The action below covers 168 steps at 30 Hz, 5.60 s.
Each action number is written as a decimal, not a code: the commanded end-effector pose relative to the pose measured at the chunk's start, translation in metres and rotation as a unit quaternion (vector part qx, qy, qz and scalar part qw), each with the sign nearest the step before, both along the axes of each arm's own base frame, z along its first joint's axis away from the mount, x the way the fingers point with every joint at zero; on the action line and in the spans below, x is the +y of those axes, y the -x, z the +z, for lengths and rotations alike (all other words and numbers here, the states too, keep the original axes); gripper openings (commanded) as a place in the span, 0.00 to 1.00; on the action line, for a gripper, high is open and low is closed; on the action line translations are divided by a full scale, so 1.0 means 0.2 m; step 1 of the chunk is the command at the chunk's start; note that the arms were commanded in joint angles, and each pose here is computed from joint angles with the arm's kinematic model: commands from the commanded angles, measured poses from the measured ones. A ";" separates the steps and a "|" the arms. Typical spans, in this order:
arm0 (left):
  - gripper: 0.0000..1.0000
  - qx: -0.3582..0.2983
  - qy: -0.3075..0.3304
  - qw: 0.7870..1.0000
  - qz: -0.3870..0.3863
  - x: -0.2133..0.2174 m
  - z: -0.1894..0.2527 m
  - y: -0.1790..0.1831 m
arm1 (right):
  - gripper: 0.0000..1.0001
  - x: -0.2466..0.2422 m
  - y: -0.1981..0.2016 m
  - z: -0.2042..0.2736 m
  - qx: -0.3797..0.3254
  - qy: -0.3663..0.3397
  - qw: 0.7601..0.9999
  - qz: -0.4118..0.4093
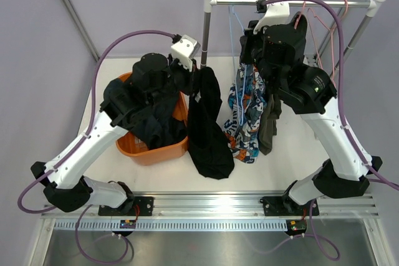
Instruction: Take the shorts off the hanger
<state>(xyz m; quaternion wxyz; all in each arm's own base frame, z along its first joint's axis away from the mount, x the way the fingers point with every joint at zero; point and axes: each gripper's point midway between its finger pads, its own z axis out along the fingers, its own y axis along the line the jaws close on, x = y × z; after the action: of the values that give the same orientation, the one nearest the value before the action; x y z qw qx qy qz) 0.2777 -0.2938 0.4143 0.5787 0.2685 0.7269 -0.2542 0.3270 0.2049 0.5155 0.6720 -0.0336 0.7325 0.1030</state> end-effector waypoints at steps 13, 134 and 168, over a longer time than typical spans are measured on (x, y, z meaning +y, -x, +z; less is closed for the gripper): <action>0.02 -0.408 0.189 0.854 0.262 0.91 1.55 0.24 | 0.00 0.00 0.18 -0.26 0.058 -0.038 0.995 0.068; 0.99 0.121 0.059 0.971 0.198 0.97 -0.83 0.33 | 0.00 0.18 -0.78 -0.11 -0.029 0.031 0.994 0.099; 0.99 0.128 0.056 0.970 0.198 0.96 -0.85 0.32 | 0.44 0.12 -0.41 0.05 -0.023 -0.019 0.991 0.134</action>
<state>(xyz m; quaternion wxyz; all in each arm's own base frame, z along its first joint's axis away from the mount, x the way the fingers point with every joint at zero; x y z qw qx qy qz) 0.2087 -0.1024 0.2391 0.5187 0.0469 0.8270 -0.2116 0.4481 0.2404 0.4789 0.6402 -0.1250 0.7360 0.1812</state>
